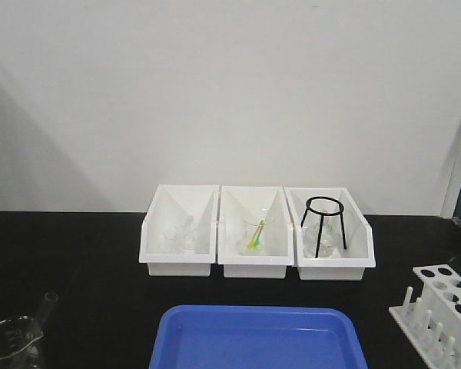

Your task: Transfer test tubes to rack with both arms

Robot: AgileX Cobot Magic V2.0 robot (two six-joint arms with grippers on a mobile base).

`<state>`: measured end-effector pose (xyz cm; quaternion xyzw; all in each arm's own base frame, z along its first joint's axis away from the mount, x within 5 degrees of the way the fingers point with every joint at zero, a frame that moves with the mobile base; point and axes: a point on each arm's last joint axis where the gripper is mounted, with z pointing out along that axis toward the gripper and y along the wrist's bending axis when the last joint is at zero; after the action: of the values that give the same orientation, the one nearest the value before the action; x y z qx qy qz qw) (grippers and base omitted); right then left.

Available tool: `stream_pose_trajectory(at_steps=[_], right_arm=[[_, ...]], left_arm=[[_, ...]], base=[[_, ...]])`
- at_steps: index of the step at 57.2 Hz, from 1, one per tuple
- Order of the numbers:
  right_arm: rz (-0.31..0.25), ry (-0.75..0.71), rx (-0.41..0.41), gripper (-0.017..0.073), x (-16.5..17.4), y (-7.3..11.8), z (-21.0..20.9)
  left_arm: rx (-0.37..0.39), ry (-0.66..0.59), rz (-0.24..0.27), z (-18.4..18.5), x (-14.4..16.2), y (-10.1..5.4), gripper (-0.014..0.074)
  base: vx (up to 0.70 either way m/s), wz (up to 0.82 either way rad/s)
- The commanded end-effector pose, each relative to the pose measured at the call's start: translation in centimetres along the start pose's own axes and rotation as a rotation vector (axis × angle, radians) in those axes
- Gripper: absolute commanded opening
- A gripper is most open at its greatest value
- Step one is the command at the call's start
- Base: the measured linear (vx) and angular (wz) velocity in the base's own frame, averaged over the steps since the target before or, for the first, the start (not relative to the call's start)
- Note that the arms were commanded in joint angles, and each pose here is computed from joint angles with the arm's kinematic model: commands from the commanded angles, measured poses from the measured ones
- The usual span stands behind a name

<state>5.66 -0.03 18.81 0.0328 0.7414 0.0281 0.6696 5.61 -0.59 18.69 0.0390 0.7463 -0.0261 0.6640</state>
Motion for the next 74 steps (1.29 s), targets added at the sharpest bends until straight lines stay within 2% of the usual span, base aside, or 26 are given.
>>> stream_pose_trajectory(at_steps=[1, 46, 61, 68, 74], right_arm=[[-0.013, -0.085, -0.003, -0.0008, -0.5, 0.0, 0.0], [-0.013, -0.086, -0.003, -0.0008, -0.5, 0.0, 0.0], [-0.011, -0.090, -0.004, -0.0008, -0.5, 0.0, 0.0], [-0.011, -0.090, -0.004, -0.0008, -0.5, 0.0, 0.0], [-0.025, -0.159, -0.010, -0.0008, -1.2, 0.1, -0.1]], left_arm=[[-0.011, -0.076, -0.008, 0.0, 0.0, 0.1, -0.0021], [-0.012, -0.078, -0.008, 0.0, 0.0, 0.1, -0.0021], [-0.029, -0.215, -0.012, -0.2, -1.2, 0.3, -0.0021], [-0.031, -0.229, -0.012, -0.2, -1.3, 0.3, -0.0021], [-0.034, -0.254, -0.011, -0.3, -1.6, 0.3, -0.0021]], base=[[0.18, -0.09], [0.04, -0.02], [0.00, 0.00], [0.00, 0.00], [0.00, 0.00]])
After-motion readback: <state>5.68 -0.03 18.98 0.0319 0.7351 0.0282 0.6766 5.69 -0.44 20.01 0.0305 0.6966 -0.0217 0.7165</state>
